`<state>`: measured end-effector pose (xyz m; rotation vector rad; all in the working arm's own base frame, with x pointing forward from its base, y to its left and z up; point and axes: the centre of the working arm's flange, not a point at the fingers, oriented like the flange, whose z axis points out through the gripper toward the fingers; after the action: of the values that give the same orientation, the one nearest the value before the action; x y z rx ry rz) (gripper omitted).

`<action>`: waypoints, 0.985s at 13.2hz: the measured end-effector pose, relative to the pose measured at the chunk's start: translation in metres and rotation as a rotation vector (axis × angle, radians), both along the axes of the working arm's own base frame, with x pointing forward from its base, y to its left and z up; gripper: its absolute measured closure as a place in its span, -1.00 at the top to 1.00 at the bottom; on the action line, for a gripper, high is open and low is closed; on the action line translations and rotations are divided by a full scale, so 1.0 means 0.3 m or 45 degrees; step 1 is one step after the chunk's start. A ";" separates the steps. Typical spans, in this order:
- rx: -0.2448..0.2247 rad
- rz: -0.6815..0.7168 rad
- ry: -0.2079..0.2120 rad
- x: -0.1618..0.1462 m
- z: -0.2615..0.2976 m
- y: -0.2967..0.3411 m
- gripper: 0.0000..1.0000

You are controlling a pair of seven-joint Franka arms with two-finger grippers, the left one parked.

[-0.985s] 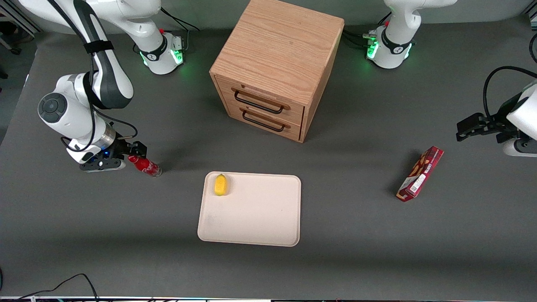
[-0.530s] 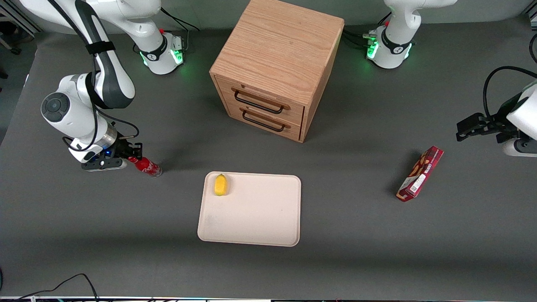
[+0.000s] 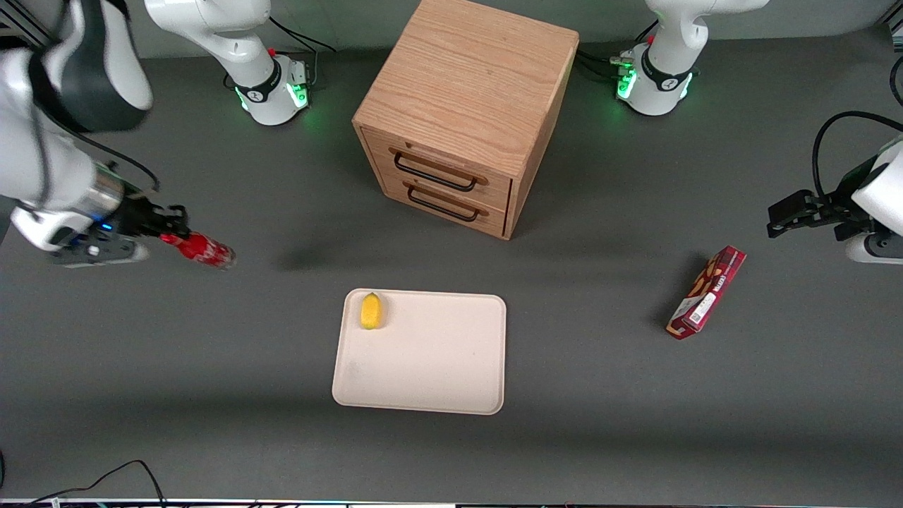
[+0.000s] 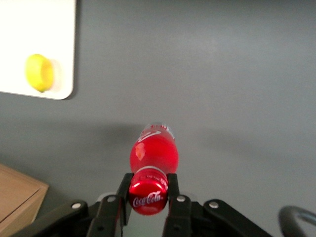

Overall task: Place coke bottle on tray
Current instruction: 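Carry the bottle over to the white tray beside the lemon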

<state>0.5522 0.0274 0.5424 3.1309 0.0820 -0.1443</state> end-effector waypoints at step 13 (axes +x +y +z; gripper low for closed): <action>-0.019 -0.199 -0.063 0.492 -0.392 0.703 -0.37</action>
<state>0.6999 0.2385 0.4249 3.1210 -0.1630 -0.0677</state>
